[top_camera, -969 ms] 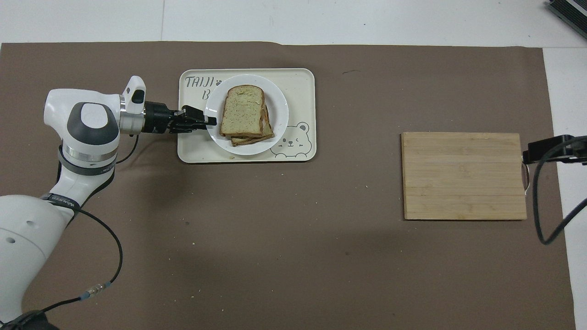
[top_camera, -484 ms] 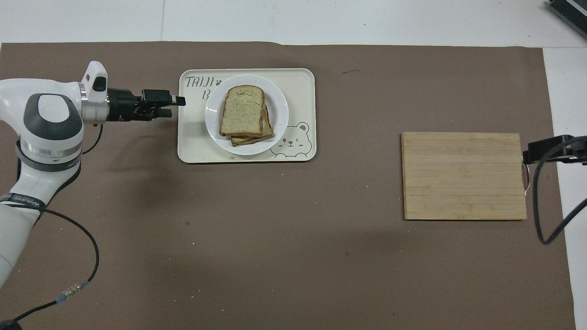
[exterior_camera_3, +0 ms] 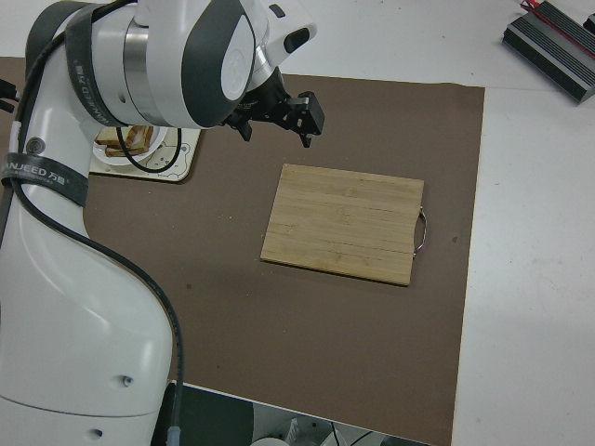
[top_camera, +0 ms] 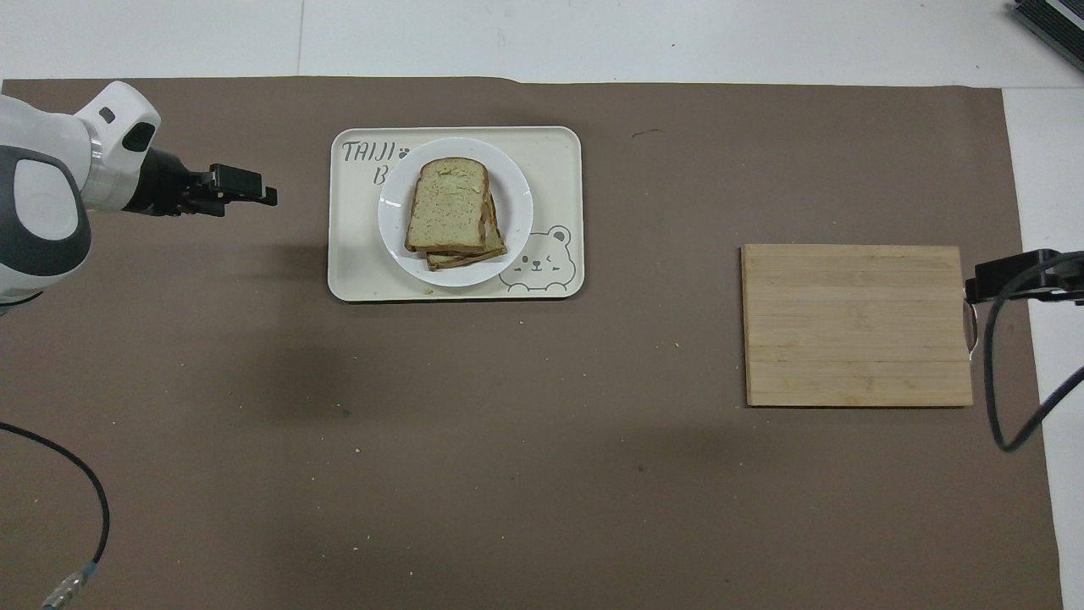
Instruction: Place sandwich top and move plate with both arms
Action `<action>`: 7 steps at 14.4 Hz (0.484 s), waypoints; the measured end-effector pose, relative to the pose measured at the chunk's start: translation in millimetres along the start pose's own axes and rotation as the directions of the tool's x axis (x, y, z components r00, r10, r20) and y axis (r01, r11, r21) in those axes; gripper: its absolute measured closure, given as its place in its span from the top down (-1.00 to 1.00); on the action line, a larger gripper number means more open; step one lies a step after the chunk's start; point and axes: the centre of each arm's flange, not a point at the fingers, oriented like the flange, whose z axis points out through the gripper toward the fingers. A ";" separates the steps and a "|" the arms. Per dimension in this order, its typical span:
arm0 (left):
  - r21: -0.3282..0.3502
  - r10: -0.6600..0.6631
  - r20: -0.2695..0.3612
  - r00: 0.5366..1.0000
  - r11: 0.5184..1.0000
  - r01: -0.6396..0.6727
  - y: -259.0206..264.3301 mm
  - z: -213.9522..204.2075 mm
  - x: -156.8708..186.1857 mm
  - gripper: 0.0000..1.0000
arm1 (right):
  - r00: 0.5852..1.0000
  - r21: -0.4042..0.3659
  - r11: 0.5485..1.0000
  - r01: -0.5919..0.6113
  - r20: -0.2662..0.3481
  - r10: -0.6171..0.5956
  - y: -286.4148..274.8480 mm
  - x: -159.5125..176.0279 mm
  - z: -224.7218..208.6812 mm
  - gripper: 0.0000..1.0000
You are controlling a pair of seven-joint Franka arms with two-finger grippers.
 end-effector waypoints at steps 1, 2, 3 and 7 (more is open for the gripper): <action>0.062 0.009 -0.003 1.000 0.998 -0.008 0.5 -11.0 -1.1 1.00 | 1.000 0.000 1.000 0.000 0.000 0.000 0.0 0.0 0.0 1.00; 0.128 0.010 -0.007 1.000 0.992 -0.009 2.0 -22.4 -2.4 1.00 | 1.000 0.000 1.000 0.000 0.000 0.000 0.0 0.0 0.0 1.00; 0.184 0.006 -0.011 1.000 0.983 -0.004 6.1 -34.2 -4.1 1.00 | 1.000 0.000 1.000 0.000 0.000 0.000 0.0 0.0 0.0 1.00; 0.246 0.018 0.004 1.000 0.969 -0.019 45.0 -88.7 -22.5 1.00 | 1.000 0.000 1.000 0.000 0.000 0.000 0.0 0.0 0.0 1.00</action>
